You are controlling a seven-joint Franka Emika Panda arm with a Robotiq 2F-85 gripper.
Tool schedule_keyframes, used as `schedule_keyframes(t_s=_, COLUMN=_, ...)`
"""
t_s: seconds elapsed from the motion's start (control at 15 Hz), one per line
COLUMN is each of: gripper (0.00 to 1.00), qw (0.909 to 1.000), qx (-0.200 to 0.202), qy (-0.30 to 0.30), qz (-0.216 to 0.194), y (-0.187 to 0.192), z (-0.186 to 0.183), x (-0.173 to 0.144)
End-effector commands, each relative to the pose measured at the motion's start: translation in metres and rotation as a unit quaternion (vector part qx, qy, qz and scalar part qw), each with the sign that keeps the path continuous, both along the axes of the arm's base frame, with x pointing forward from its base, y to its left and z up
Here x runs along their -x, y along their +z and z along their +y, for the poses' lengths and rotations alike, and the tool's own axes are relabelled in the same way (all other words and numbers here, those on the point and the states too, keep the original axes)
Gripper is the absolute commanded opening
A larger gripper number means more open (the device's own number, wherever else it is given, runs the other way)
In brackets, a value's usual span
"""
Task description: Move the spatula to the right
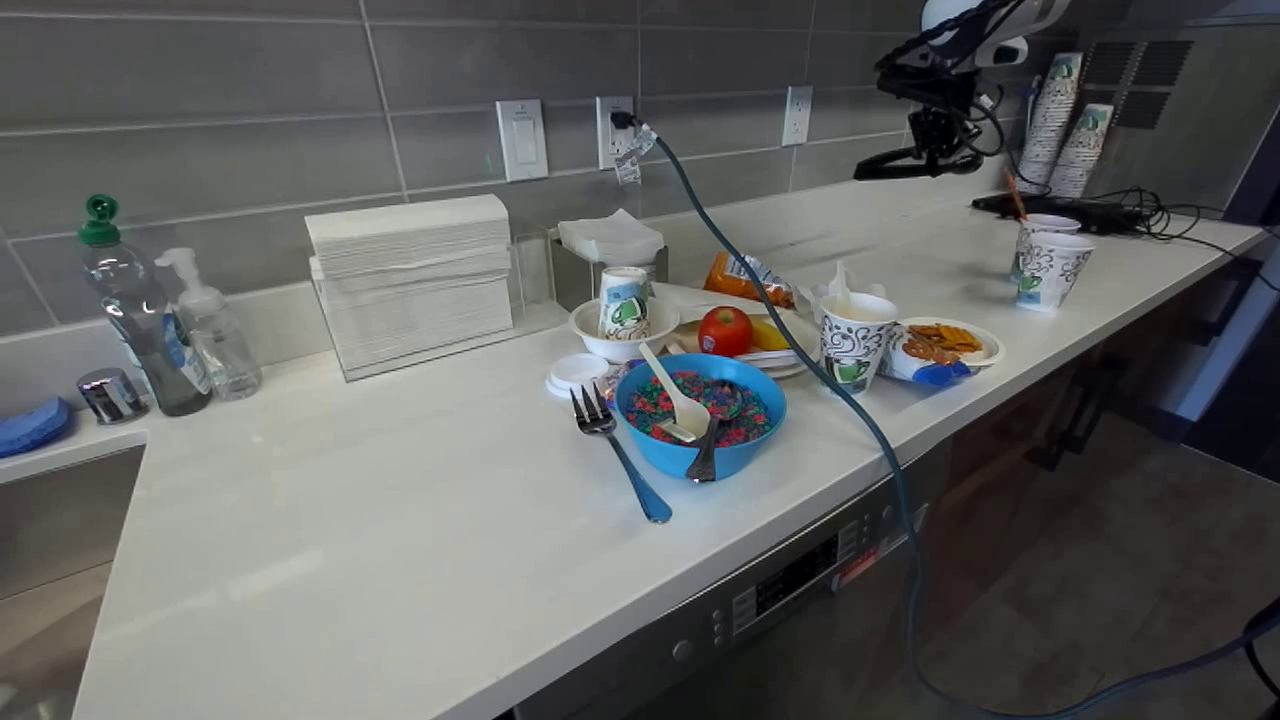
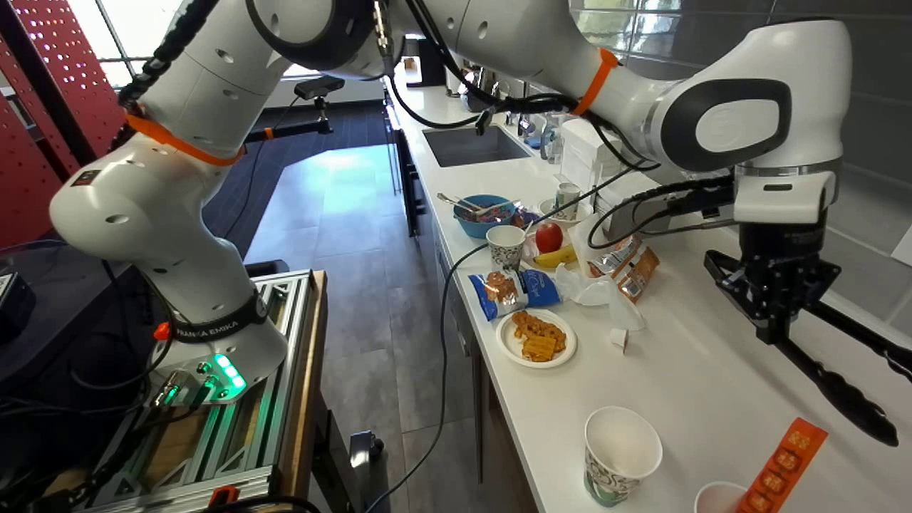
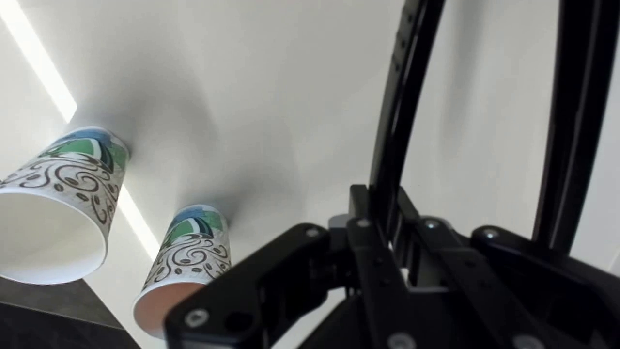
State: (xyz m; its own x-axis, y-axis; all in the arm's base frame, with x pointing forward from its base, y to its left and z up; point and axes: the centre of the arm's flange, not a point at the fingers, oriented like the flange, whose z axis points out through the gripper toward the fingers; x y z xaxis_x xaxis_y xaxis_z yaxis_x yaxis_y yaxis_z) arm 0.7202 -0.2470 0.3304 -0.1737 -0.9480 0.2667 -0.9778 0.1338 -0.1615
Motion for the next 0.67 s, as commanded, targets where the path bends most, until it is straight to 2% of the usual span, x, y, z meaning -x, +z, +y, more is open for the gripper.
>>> schedule_keyframes(t_s=0.0, gripper=0.03, qw=0.9985, qx=-0.002, qy=-0.055, qz=0.004, y=-0.015, z=-0.007, x=-0.055)
schedule_keyframes(t_s=0.27, gripper=0.03, qw=0.9964, qx=0.004, qy=-0.083, qz=0.017, y=-0.047, z=-0.007, x=-0.072)
schedule_keyframes(t_s=0.6, gripper=0.03, qw=0.9936, qx=0.011, qy=-0.103, qz=0.044, y=-0.089, z=-0.009, x=-0.077)
